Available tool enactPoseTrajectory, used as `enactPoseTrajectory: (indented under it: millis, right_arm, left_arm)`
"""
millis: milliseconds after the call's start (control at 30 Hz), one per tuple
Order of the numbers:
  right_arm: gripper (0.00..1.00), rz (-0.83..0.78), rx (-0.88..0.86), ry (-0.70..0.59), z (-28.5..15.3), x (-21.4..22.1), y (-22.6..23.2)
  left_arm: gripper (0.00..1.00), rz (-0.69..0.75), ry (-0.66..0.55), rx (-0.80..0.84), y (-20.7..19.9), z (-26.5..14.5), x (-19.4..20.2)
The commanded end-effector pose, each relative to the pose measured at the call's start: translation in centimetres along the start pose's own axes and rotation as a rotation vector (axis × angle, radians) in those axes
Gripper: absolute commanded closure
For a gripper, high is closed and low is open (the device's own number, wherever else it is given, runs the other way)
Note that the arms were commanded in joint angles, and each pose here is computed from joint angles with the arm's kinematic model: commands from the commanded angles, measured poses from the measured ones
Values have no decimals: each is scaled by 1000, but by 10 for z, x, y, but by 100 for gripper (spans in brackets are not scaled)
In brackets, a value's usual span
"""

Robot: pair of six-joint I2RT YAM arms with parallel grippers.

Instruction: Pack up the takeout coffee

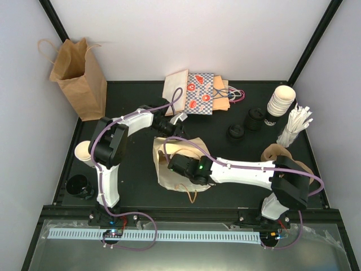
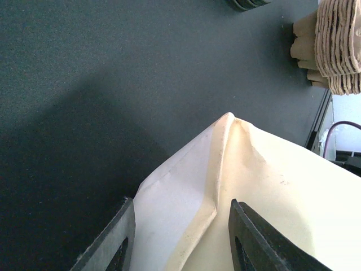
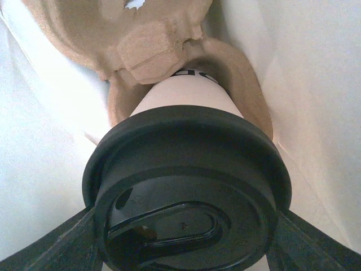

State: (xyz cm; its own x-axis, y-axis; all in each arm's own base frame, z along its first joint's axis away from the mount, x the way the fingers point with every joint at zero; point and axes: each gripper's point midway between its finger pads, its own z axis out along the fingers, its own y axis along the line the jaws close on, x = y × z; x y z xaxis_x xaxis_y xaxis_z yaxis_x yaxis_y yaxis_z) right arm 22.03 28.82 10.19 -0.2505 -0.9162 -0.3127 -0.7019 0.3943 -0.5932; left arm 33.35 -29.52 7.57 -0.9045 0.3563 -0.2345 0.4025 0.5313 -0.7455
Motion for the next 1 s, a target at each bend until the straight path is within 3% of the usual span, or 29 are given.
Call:
enactPoseTrajectory:
  millis: [0,333,667,967]
  right_arm:
    - [39,-57,-150,198,23,53,25]
    - [39,-74,-175,250,28,75,36]
    - [38,-137,-175,211,22,28,32]
    - [38,-149,-175,221,19,32,32]
  left_arm:
    - [53,-43,125,92,-30,13,31]
    - [52,-45,131,91,-28,13,36]
    - [52,-46,119,97,-33,12,33]
    - [50,-51,117,93,-32,11,36]
